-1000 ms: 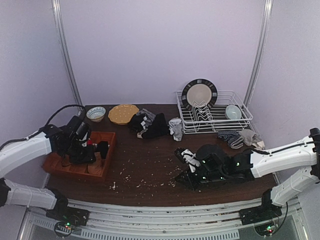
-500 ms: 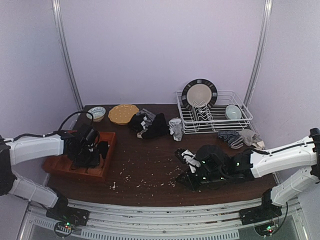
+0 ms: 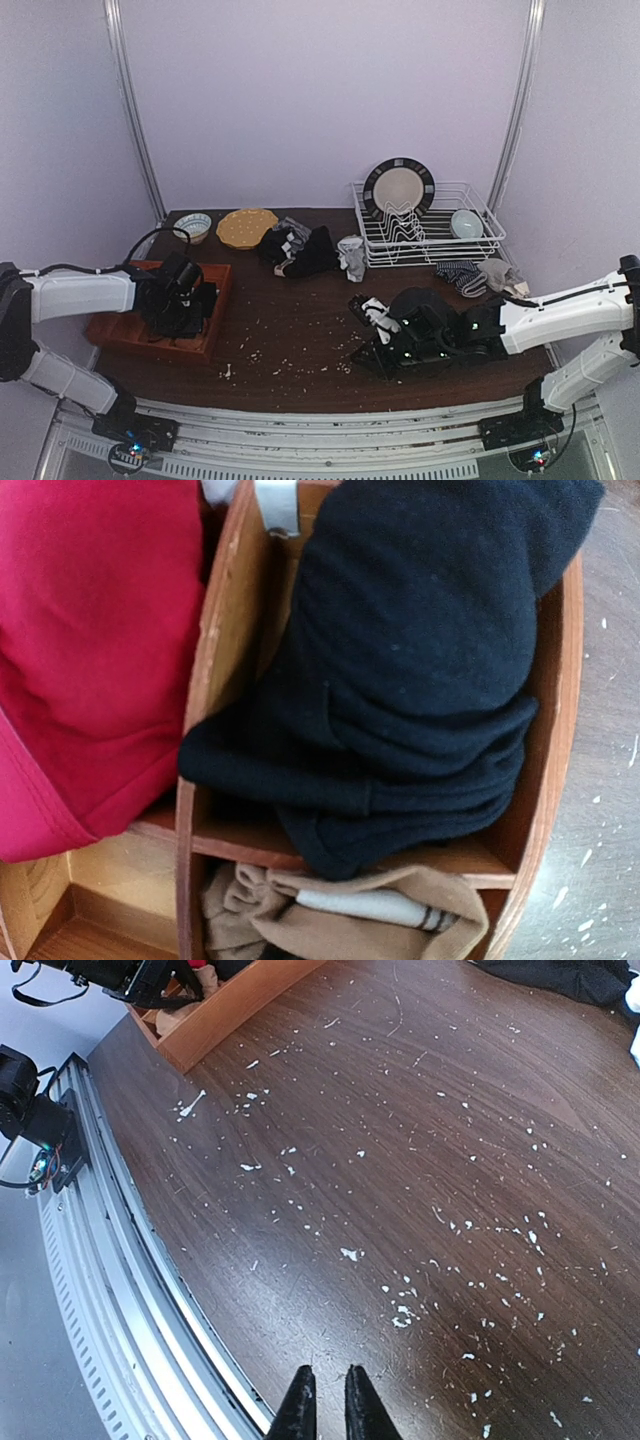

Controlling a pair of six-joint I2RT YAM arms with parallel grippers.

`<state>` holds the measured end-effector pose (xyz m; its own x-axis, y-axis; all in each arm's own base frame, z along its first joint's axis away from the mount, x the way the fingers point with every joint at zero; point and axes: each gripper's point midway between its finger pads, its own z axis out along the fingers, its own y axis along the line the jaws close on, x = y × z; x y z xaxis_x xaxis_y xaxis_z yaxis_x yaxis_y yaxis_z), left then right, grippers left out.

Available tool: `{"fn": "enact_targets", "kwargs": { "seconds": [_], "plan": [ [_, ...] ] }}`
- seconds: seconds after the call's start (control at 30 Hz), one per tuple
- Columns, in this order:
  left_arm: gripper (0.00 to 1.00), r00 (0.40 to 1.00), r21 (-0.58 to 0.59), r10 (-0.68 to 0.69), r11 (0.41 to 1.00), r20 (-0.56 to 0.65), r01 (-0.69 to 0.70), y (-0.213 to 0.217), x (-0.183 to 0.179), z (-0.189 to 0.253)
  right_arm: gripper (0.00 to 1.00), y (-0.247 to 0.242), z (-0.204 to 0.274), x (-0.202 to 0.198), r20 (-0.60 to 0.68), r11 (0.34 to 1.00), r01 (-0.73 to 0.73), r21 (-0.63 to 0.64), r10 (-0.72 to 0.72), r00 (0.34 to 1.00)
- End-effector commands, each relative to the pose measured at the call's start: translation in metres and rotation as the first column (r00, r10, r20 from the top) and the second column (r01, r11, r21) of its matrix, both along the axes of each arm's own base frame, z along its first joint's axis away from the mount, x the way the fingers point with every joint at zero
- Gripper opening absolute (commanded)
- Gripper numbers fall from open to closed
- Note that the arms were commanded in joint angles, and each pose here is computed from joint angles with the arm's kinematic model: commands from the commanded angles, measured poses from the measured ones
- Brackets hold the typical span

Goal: Roll the underwear
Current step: Adjust the underwear in the storage box.

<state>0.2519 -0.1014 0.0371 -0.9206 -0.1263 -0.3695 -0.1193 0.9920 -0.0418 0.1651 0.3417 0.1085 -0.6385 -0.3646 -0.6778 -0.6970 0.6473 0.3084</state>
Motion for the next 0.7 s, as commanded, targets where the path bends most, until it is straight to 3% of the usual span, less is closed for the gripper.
{"fn": "enact_targets", "kwargs": {
  "seconds": [0.0, 0.17, 0.4, 0.47, 0.67],
  "plan": [
    [0.22, 0.998, -0.061, -0.027, 0.998, -0.053, 0.024, -0.012, -0.009, -0.012, 0.11, 0.002, 0.008, 0.006, 0.015, 1.000, 0.018, -0.002, -0.018, 1.000],
    [0.42, 0.995, -0.078, -0.050, 0.995, 0.085, 0.057, -0.010, -0.001, 0.052, 0.12, 0.002, 0.017, 0.008, 0.032, 1.000, 0.018, 0.002, -0.018, 0.999],
    [0.53, 0.972, -0.116, -0.104, 0.985, 0.209, 0.130, -0.015, -0.003, 0.119, 0.14, 0.002, 0.025, 0.013, 0.053, 1.000, 0.031, 0.002, -0.031, 0.998],
    [0.72, 0.962, -0.143, -0.127, 0.976, 0.242, 0.165, -0.025, -0.004, 0.129, 0.18, -0.002, 0.029, 0.019, 0.064, 0.998, 0.063, 0.003, -0.063, 0.996],
    [0.70, 0.934, -0.183, -0.249, 0.936, 0.258, 0.300, -0.095, 0.015, 0.119, 0.41, -0.032, 0.055, 0.074, 0.085, 0.956, 0.282, 0.077, -0.289, 0.954]
  ]
}}
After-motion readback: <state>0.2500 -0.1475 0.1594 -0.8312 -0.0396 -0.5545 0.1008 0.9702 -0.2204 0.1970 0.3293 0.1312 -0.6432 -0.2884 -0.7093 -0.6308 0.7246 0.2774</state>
